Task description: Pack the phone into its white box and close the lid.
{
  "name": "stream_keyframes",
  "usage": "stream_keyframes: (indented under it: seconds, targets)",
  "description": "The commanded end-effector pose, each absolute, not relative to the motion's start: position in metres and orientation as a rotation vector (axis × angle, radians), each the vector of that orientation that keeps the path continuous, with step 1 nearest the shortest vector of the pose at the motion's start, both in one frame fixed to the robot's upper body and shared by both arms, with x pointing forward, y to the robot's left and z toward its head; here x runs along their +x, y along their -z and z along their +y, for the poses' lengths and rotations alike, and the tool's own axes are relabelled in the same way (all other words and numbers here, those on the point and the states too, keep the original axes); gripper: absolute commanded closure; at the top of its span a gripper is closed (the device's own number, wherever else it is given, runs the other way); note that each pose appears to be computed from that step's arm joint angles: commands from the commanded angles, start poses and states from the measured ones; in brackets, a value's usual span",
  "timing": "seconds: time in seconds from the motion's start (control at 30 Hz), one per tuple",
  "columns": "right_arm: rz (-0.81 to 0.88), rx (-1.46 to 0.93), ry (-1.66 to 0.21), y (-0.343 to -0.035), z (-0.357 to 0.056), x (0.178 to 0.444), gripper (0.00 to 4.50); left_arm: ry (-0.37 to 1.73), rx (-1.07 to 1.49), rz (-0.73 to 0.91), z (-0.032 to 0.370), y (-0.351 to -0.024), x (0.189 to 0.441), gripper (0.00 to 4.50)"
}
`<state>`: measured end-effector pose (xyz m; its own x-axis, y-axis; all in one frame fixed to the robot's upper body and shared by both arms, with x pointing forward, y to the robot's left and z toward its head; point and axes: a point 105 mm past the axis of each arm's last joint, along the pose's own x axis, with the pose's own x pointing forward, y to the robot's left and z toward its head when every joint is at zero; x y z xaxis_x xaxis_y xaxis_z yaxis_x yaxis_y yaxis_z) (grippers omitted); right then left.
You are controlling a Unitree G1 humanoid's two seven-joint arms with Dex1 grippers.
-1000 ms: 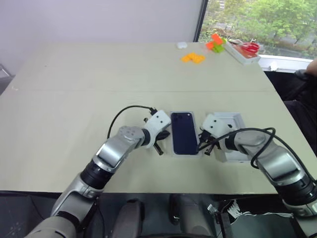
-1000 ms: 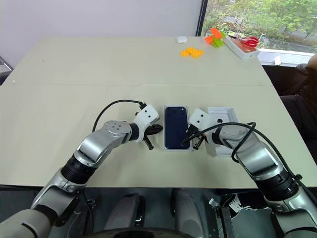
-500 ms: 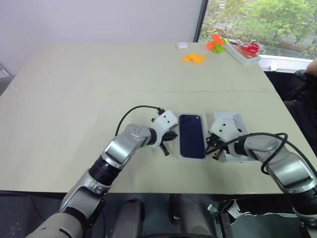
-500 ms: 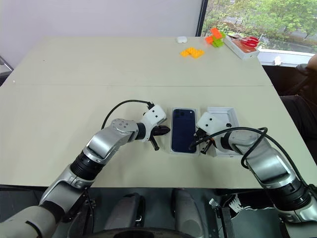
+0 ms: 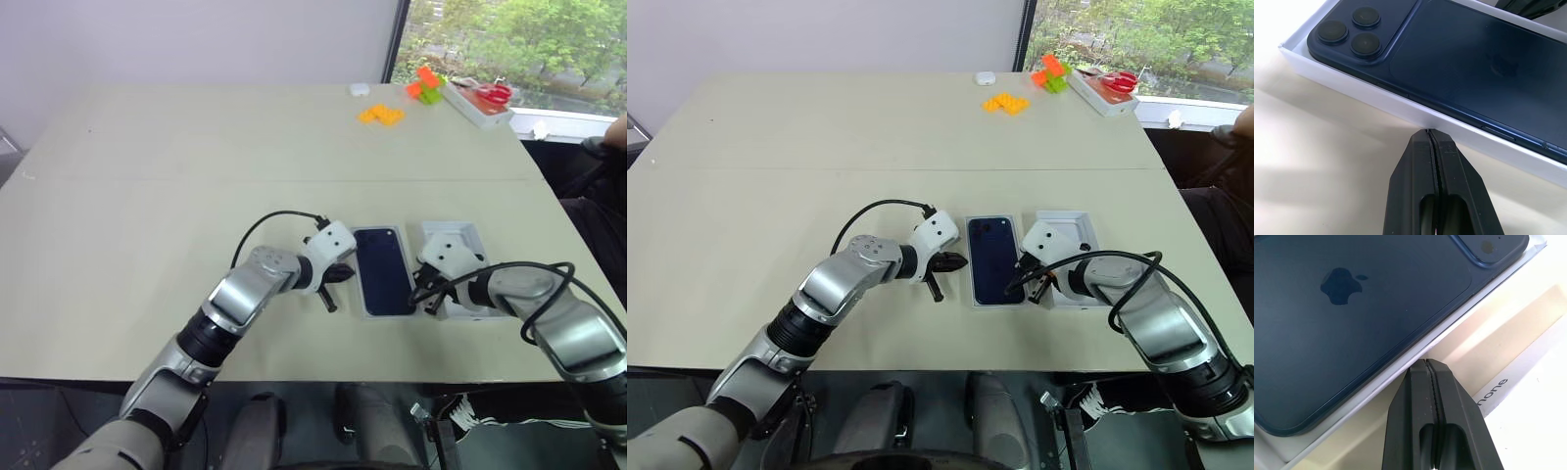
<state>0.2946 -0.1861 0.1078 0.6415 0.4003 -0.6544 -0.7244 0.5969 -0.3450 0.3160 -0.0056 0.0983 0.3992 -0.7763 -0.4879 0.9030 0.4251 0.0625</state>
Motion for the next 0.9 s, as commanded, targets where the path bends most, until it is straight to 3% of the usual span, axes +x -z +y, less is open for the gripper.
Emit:
stream_keyframes:
  seconds: [0.03, 0.13, 0.33, 0.6, 0.9]
  targets:
    - [0.492, -0.671, -0.729, -0.128, -0.180, 0.295, 4.50, 1.135, 0.305, 0.383, -0.014, -0.109, 0.307, 4.45]
    - [0.482, -0.691, -0.760, -0.138, -0.182, 0.290, 4.50, 1.123, 0.267, 0.372, -0.002, -0.115, 0.306, 4.45]
    - [0.446, -0.603, -0.660, -0.171, -0.198, 0.294, 1.64, 1.073, 0.256, 0.235, 0.030, -0.139, 0.310, 4.50]
    - [0.677, -0.298, -0.484, -0.167, -0.208, 0.300, 1.64, 1.236, 0.351, 0.103, 0.046, -0.148, 0.286, 4.50]
    - [0.783, -0.229, -0.430, -0.137, -0.203, 0.296, 1.64, 1.407, 0.353, 0.047, 0.044, -0.157, 0.261, 4.50]
